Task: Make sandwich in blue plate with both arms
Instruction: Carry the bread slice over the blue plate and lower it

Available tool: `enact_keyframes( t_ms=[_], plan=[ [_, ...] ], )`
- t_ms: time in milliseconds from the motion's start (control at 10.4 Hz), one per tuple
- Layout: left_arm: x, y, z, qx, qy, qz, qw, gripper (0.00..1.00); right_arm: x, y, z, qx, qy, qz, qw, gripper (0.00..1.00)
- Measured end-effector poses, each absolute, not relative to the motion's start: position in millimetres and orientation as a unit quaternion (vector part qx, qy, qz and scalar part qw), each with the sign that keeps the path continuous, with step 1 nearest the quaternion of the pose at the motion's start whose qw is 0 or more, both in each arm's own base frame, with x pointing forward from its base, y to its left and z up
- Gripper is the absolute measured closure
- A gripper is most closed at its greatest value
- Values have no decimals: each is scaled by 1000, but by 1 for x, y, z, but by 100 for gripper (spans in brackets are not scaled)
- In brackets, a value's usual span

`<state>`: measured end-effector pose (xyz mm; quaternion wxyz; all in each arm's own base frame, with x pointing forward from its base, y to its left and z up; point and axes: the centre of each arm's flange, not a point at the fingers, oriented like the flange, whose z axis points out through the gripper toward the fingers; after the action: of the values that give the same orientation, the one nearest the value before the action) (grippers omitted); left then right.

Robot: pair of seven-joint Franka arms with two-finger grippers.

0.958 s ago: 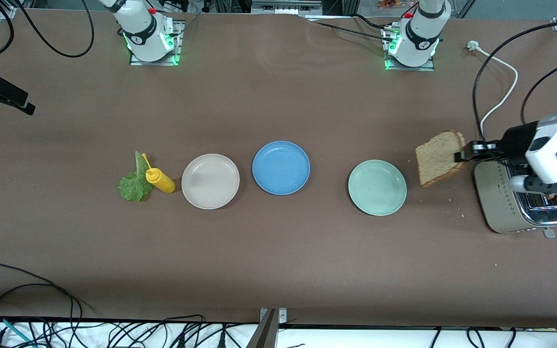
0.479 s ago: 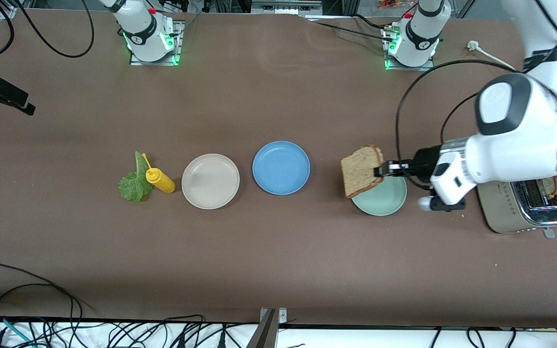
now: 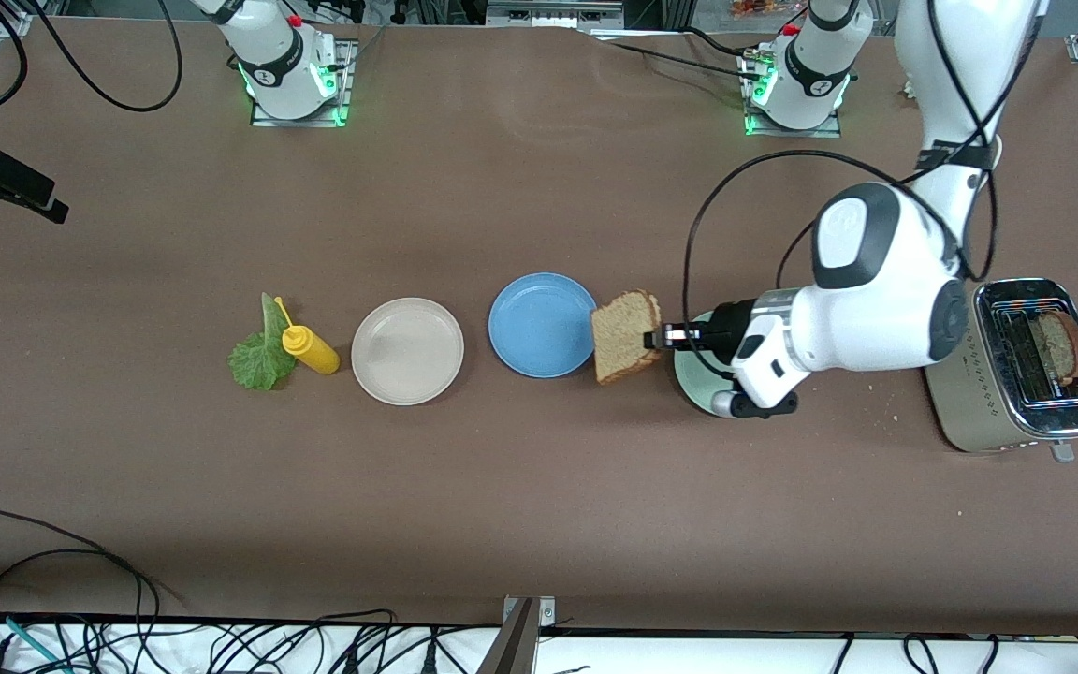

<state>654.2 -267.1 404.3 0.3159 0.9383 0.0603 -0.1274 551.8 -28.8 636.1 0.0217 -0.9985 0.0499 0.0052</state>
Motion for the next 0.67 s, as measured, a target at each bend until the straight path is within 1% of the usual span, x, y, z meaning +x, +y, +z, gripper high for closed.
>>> enact_keyframes(
  t_ms=[383, 670],
  plan=[
    [636, -333, 340, 917, 76, -183, 347, 91, 552, -29, 636, -999, 50, 6, 22, 0],
    [619, -379, 299, 914, 86, -194, 345, 91, 552, -29, 636, -999, 50, 6, 22, 0]
  ],
)
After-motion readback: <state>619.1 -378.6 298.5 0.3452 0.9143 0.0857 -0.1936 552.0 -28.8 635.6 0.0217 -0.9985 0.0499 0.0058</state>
